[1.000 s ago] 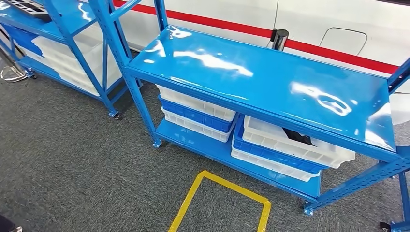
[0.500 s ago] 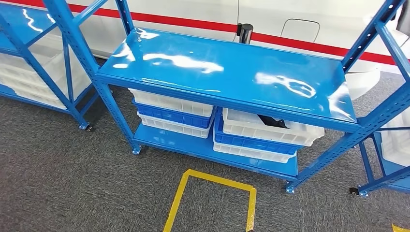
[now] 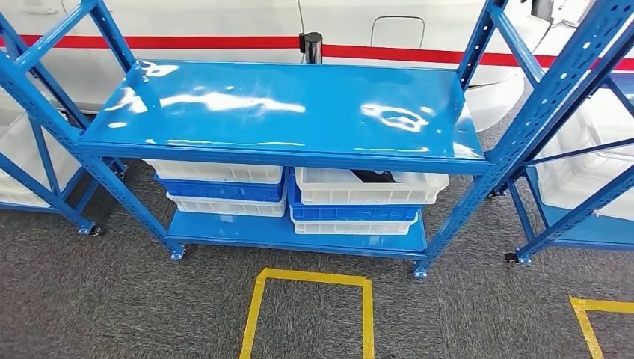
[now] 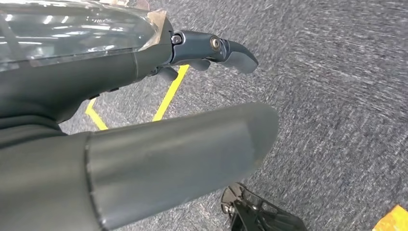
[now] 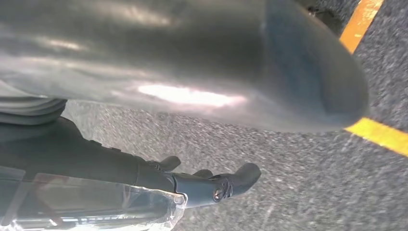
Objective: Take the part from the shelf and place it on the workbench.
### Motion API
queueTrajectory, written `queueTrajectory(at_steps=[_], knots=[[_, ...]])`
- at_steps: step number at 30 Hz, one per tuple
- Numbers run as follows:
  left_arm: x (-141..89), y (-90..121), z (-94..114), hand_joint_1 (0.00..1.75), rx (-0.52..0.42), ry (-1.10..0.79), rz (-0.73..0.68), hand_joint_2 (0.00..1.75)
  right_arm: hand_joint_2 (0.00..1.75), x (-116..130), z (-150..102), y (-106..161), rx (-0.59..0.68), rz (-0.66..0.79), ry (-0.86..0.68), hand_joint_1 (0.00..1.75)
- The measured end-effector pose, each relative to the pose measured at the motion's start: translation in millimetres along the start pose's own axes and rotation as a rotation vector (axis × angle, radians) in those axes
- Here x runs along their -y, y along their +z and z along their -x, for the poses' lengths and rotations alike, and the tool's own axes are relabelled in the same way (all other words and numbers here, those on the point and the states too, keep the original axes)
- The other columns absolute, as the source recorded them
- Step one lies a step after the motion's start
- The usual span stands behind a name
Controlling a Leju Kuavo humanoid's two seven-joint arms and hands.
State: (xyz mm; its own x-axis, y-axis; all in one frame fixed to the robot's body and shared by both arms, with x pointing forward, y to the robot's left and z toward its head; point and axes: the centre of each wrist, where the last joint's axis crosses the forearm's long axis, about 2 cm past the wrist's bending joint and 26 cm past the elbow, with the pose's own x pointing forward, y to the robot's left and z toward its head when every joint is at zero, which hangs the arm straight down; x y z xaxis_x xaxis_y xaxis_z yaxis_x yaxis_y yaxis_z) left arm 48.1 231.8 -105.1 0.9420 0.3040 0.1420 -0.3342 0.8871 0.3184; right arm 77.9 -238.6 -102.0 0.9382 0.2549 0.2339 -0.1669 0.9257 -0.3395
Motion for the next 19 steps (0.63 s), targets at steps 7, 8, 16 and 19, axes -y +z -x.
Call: queueTrajectory(at_steps=[7,8,16,19], knots=[[-2.2,-1.2,-1.9,0.0,0.03,-0.014,-0.007,0.0,0.0,-0.1,0.2,0.1,-0.011,0.006,-0.029,0.0],[-2.1,-1.2,-2.4,0.0,0.035,-0.017,-0.006,0.0,0.0,-0.1,1.8,0.2,-0.014,0.008,-0.037,0.0],[-2.9,-1.7,-2.7,0.0,0.047,-0.026,-0.002,0.0,0.0,0.1,7.7,0.5,-0.027,0.019,-0.061,0.0],[-2.8,-1.7,-3.2,0.0,0.054,-0.032,0.001,0.0,0.0,1.0,8.4,0.3,-0.028,0.04,-0.068,0.0]])
